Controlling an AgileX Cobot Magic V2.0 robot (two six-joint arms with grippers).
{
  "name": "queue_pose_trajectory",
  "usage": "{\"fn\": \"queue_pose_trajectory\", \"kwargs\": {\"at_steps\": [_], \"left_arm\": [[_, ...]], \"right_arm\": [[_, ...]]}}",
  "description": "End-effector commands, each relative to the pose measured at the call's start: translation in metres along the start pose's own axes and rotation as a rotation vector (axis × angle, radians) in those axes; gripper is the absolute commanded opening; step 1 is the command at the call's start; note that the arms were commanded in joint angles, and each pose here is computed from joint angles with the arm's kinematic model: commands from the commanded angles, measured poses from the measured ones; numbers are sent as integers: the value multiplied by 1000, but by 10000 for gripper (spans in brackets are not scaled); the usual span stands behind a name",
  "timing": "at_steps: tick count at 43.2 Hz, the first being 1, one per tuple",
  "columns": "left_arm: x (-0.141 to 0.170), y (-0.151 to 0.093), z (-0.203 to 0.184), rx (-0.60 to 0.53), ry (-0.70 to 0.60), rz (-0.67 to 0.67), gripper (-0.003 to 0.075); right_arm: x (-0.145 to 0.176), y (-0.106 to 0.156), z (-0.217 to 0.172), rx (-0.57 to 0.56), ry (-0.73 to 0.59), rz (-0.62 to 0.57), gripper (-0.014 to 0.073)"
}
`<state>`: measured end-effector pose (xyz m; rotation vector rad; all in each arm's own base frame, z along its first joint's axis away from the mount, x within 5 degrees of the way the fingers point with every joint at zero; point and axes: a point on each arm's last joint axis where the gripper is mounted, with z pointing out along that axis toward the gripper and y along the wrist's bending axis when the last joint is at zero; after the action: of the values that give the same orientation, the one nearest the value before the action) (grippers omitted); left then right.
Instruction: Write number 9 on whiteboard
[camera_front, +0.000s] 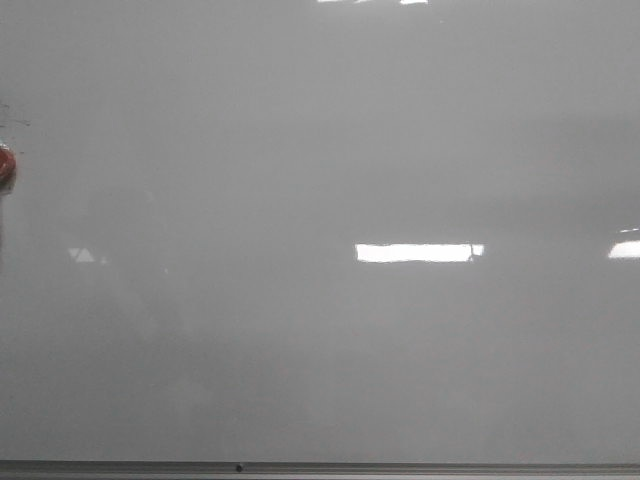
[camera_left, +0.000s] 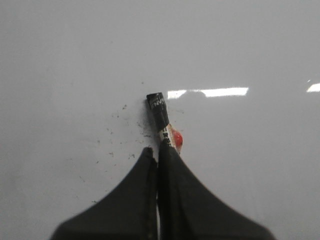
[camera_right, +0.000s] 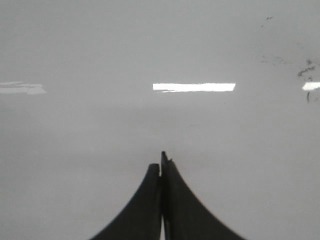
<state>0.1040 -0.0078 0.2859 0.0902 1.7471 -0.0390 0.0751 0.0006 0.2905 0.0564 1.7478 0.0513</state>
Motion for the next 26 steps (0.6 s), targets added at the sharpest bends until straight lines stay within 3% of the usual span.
{"fn": "queue_pose_trajectory", "kwargs": {"at_steps": [1,3,6,11,14,20,26], "left_arm": [[-19,2,3,-16,-95,-10,12],[-19,2,4,-18,-104,-10,69],[-21,2,4,-21,-122,-10,220],[-24,3,4,-26,-157,-10,597],[-27,3,3,-32,-193,-10,713],[-29,4,3,-30,-208,-67,637],[-20,2,17,-7,-56,-135,608]], "right_arm": [[-18,0,1,9,-88,-4,-64],[-18,0,1,9,-88,-4,-48],[-18,0,1,9,-90,-4,37],[-18,0,1,9,-92,-4,277],[-18,0,1,9,-92,-4,414],[-18,0,1,9,-93,-4,575],[-18,0,1,9,-97,-4,580]]}}
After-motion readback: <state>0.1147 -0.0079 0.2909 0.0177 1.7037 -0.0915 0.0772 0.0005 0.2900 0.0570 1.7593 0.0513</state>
